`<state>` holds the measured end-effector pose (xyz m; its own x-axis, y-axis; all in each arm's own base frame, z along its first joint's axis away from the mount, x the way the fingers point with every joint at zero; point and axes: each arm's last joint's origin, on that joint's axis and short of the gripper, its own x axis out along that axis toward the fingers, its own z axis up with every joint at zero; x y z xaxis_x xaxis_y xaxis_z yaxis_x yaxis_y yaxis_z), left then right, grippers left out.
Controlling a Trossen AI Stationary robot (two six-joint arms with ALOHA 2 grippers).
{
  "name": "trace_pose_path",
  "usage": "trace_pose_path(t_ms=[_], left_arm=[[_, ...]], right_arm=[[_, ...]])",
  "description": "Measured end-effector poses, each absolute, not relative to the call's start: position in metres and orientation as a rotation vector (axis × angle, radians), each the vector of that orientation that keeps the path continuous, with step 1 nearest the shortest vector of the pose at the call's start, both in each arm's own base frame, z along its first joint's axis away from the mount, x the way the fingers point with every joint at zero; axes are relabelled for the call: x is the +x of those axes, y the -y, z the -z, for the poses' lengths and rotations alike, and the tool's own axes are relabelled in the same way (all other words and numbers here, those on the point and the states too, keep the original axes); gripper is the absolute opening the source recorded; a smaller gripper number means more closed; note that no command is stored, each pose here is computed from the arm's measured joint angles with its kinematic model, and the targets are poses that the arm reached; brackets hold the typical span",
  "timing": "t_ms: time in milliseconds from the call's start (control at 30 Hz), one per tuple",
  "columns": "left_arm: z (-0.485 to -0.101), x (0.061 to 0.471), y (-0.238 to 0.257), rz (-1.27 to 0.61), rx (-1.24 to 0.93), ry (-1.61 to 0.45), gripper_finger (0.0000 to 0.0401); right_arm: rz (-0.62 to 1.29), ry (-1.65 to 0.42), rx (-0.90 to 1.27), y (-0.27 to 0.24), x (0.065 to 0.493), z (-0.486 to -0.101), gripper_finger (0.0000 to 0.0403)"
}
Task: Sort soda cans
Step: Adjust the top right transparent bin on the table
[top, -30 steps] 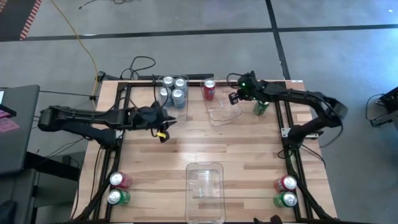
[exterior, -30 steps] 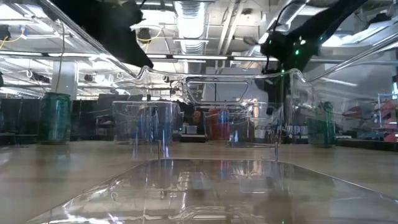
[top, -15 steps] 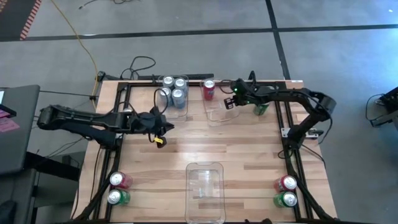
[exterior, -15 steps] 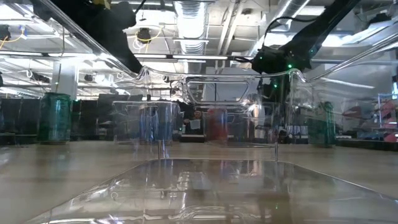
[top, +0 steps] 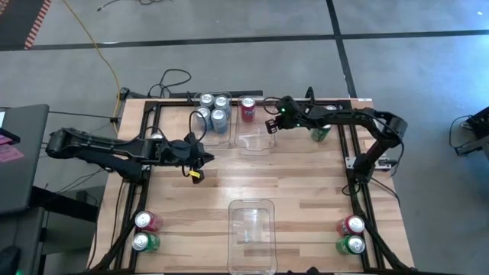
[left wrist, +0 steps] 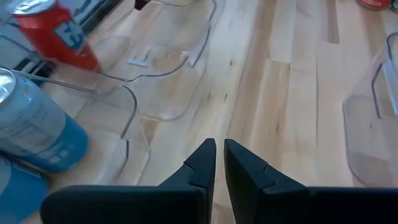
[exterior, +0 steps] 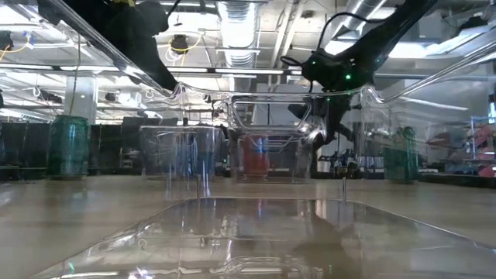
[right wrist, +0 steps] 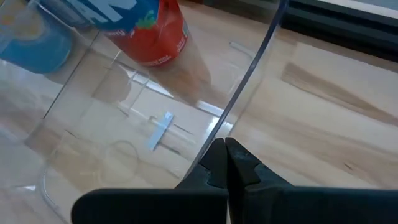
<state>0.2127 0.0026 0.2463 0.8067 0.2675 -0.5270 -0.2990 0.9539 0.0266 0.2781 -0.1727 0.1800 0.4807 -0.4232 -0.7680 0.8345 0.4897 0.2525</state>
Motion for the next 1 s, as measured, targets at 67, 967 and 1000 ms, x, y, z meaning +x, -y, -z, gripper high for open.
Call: trace_pose_path(t_ms=[67, 967, 1000], left_arm=[[-0.245, 0.212, 0.0, -0.295, -0.061, -0.566, 0.0028], [-0.242, 0.21, 0.006, -0.273, -0.039, -0.609, 0.0028], [-0.242, 0.21, 0.006, -0.273, -0.039, -0.609, 0.0028]], right_arm=[[0.829, -0.703, 0.672, 0.176, 0.284, -0.177, 0.0007], [0.742, -0.751, 0.628, 0.19, 0.307, -0.171, 0.0007], [0.742, -0.753, 0.627, 0.19, 0.307, -0.171, 0.0007]])
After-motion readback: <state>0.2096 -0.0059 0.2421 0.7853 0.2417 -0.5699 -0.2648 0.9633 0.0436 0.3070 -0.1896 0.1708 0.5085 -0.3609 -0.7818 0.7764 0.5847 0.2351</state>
